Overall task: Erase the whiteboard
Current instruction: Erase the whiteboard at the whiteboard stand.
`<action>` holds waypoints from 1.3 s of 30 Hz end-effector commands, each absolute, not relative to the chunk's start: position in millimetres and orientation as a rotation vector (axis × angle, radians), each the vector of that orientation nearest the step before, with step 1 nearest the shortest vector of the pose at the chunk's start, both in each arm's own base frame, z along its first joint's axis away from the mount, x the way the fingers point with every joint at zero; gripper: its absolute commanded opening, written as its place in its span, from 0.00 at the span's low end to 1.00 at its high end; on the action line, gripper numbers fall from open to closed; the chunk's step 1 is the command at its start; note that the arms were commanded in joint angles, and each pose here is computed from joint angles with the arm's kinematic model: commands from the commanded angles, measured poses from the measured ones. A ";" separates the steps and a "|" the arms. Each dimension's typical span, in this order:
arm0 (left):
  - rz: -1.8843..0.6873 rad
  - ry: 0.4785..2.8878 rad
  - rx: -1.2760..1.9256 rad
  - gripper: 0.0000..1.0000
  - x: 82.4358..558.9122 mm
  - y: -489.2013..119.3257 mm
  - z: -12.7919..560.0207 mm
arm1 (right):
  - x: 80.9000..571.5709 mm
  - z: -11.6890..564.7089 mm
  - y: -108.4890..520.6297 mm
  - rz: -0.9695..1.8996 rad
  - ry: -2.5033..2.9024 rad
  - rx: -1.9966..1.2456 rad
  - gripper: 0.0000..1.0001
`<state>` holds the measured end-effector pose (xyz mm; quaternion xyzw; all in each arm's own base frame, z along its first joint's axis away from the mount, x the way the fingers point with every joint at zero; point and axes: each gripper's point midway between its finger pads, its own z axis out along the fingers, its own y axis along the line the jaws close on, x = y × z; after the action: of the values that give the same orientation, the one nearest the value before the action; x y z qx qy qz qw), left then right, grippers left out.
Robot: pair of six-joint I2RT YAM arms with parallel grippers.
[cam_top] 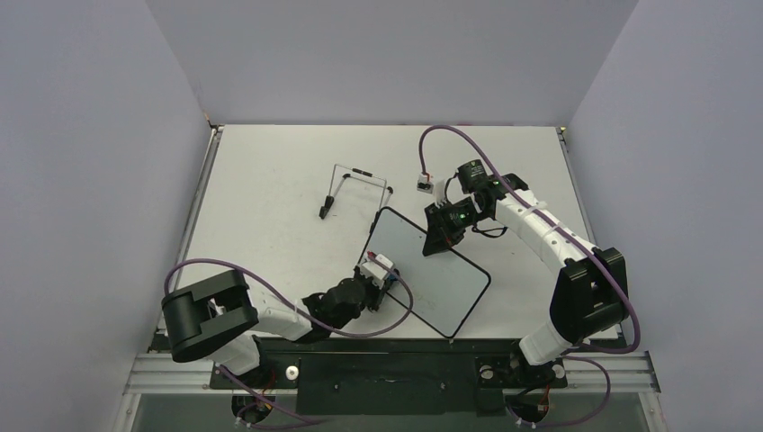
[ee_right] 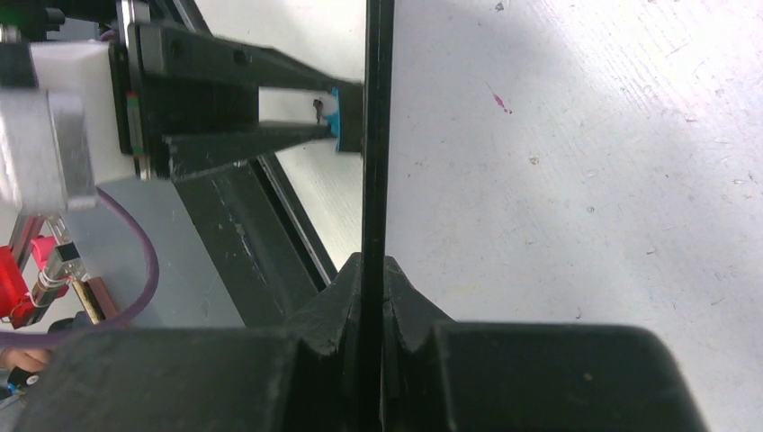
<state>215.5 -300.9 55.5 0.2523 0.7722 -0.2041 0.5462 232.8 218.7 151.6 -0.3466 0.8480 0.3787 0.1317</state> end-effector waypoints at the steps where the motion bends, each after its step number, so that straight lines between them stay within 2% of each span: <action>1: -0.596 1.681 0.703 0.00 199.1 -333.1 82.7 | 225.9 180.8 232.7 1.205 2.318 -1.053 0.00; 11: -0.575 1.749 0.451 0.00 232.7 -292.2 72.2 | 225.9 182.3 231.7 1.198 2.313 -1.053 0.00; 21: -0.568 1.652 0.752 0.00 195.8 -334.6 72.6 | 226.9 183.5 231.1 1.195 2.310 -1.049 0.00; 32: -0.514 1.803 0.311 0.00 243.0 -290.4 80.9 | 226.3 185.0 229.8 1.192 2.303 -1.048 0.00; 39: -0.651 1.700 0.625 0.00 207.1 -331.3 84.8 | 226.2 184.5 230.0 1.196 2.305 -1.047 0.00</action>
<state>232.1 -297.7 70.5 0.1957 0.7666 -0.2247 0.5688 234.4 218.2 154.4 -0.3489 0.8461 0.3777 0.1404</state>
